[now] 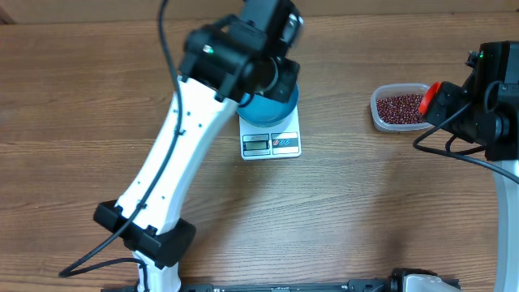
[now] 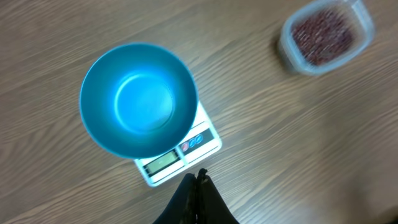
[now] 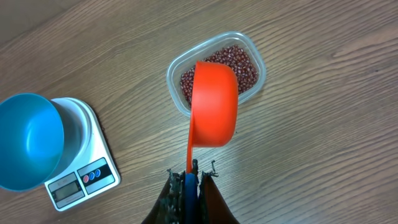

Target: Scoop item into bowl and weigh 150g on scale

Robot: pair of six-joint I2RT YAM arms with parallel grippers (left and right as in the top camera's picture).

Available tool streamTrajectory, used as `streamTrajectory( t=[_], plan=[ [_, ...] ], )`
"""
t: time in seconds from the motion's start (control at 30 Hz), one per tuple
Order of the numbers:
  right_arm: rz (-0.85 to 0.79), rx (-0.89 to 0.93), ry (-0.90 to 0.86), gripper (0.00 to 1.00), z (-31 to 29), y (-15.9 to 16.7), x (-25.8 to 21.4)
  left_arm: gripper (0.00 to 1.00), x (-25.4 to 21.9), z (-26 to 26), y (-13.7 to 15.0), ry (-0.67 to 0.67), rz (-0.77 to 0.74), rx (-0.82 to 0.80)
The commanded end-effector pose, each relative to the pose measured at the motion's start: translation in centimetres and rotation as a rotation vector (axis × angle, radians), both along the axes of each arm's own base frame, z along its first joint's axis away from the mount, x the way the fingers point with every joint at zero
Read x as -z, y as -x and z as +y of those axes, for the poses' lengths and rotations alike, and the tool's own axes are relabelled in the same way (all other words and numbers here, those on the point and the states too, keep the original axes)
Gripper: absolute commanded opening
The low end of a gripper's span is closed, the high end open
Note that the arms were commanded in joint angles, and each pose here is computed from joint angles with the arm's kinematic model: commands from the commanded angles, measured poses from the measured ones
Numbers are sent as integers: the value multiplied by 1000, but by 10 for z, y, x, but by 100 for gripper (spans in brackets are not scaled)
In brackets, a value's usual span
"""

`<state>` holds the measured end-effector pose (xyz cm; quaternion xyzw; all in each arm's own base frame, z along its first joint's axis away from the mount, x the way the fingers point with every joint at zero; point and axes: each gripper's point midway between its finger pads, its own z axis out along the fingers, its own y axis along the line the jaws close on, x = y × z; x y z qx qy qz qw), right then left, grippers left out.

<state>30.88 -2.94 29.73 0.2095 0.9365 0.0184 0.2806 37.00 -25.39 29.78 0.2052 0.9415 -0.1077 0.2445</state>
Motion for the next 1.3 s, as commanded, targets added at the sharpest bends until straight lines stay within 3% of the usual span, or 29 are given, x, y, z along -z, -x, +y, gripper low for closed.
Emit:
streamTrajectory(
  t=[0.0, 0.3, 0.67, 0.93, 1.27],
  plan=[
    [-34, 5, 20, 4, -2, -1, -11, 4, 23, 8, 1, -184, -35, 23],
    [-10, 4, 19, 4, -2, 4, -8, 5, 108, -8, 18, -298, 60, 138],
    [0, 20, 8, 4, -2, 6, -6, 4, 129, -14, 44, -118, -72, 206],
    [-8, 23, 5, 4, -2, 5, -7, 4, 171, -18, 39, -100, -99, 204],
    [-10, 21, -5, 4, 0, 4, -8, 4, 228, -12, 24, -209, -65, 169]
  ],
)
